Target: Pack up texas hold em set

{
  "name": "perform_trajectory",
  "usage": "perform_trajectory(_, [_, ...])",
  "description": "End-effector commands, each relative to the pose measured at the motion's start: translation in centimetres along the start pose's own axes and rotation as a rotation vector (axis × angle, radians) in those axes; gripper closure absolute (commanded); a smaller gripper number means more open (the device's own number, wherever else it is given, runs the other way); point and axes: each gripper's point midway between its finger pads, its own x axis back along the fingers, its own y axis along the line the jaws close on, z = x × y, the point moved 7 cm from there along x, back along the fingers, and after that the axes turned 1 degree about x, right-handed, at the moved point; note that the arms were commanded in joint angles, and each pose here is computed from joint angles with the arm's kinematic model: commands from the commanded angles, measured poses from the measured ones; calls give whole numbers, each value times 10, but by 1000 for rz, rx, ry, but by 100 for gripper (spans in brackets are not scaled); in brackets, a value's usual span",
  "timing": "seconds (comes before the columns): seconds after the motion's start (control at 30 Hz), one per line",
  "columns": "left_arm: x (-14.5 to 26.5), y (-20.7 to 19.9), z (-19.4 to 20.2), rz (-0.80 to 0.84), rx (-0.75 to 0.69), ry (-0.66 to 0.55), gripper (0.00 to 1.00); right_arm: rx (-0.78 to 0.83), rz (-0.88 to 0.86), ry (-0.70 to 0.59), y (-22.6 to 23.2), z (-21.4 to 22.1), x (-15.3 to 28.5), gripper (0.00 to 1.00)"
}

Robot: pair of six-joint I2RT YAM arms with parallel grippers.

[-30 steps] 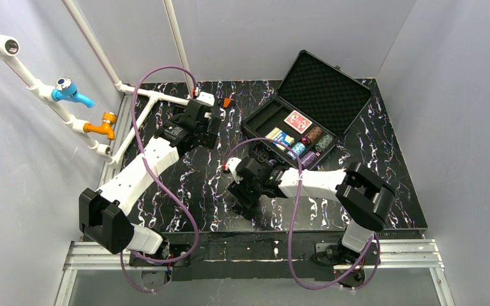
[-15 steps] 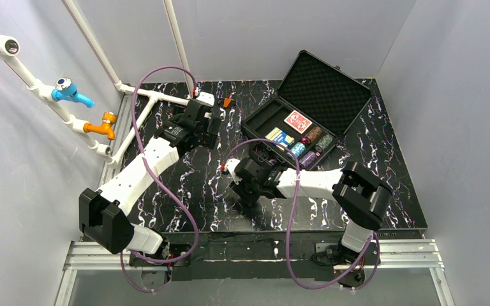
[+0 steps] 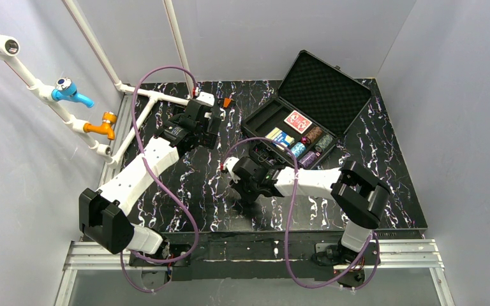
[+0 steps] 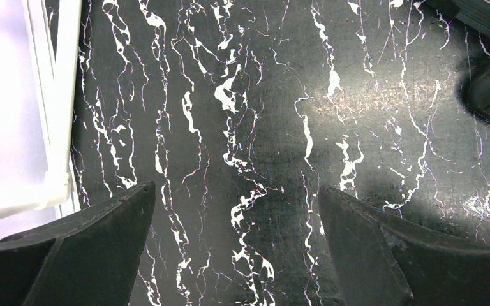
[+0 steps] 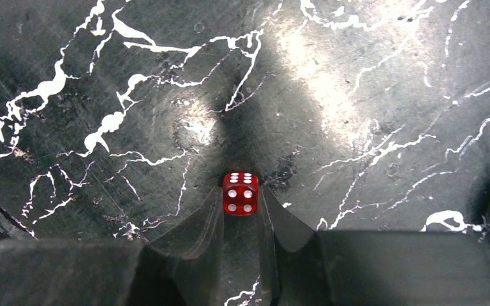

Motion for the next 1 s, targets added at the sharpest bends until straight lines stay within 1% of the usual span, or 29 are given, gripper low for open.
perform_trajectory(0.0, [7, 6, -2, -12, 7, -10, 1, -33, 66, -21, -4, -19, 12, 99])
perform_trajectory(0.1, [7, 6, -1, -12, 6, -9, 1, -58, 135, -40, -10, -27, 22, 99])
perform_trajectory(0.27, [7, 6, -2, -11, 6, -9, 1, -101, 237, -109, -20, -38, 43, 99])
perform_trajectory(0.47, [6, 6, -1, -12, 5, -8, 1, -132, 310, -166, -28, -48, 63, 99])
perform_trajectory(0.73, [7, 6, -1, -12, 6, -10, 1, -179, 373, -198, -33, -57, 81, 99])
perform_trajectory(0.97, [9, 7, -2, -10, 11, -17, 1, -276, 497, -218, -50, -56, 99, 99])
